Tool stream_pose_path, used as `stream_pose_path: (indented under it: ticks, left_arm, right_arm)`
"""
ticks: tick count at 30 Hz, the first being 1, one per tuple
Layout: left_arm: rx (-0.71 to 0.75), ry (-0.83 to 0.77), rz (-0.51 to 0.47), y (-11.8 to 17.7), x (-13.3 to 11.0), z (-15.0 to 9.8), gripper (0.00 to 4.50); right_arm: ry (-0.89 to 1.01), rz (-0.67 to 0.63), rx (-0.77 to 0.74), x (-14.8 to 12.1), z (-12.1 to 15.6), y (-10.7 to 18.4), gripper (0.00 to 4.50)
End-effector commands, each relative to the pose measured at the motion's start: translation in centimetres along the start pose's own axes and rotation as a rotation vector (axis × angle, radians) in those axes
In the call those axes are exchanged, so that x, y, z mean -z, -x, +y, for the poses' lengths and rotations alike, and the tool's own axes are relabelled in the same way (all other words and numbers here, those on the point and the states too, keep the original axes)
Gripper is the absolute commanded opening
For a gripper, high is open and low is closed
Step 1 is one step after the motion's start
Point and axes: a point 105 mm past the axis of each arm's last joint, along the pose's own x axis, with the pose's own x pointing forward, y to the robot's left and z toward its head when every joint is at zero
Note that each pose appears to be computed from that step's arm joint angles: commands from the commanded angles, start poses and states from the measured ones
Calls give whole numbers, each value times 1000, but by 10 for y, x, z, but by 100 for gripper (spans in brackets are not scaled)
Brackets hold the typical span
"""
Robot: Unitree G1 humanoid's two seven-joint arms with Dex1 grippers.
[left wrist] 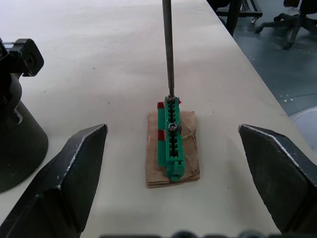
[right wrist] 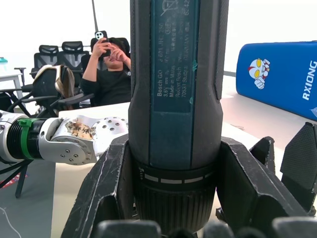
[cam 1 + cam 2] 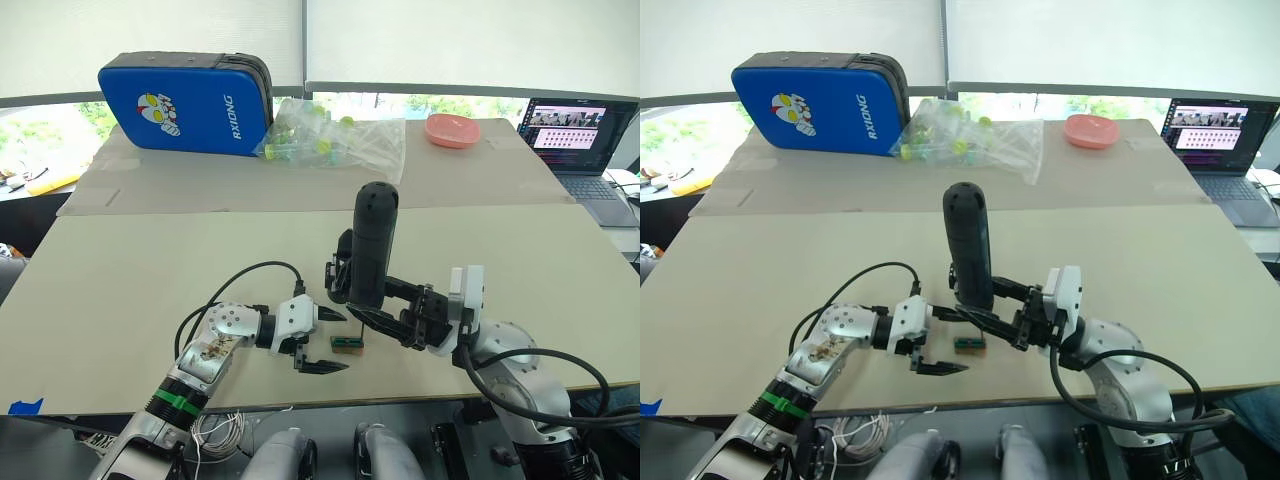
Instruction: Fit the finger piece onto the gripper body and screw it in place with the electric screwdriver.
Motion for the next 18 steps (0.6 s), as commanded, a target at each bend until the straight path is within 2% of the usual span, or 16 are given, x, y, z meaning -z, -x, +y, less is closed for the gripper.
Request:
stream_pose_path:
  ticks: [1, 18]
  left_arm:
    - [-7, -28, -17, 0, -7, 3, 450]
    - [-13, -31, -21, 0, -8, 4, 450]
  right_arm:
    - [53, -56, -15, -19, 1, -2, 190]
    - [46, -44, -12, -14, 0, -1, 190]
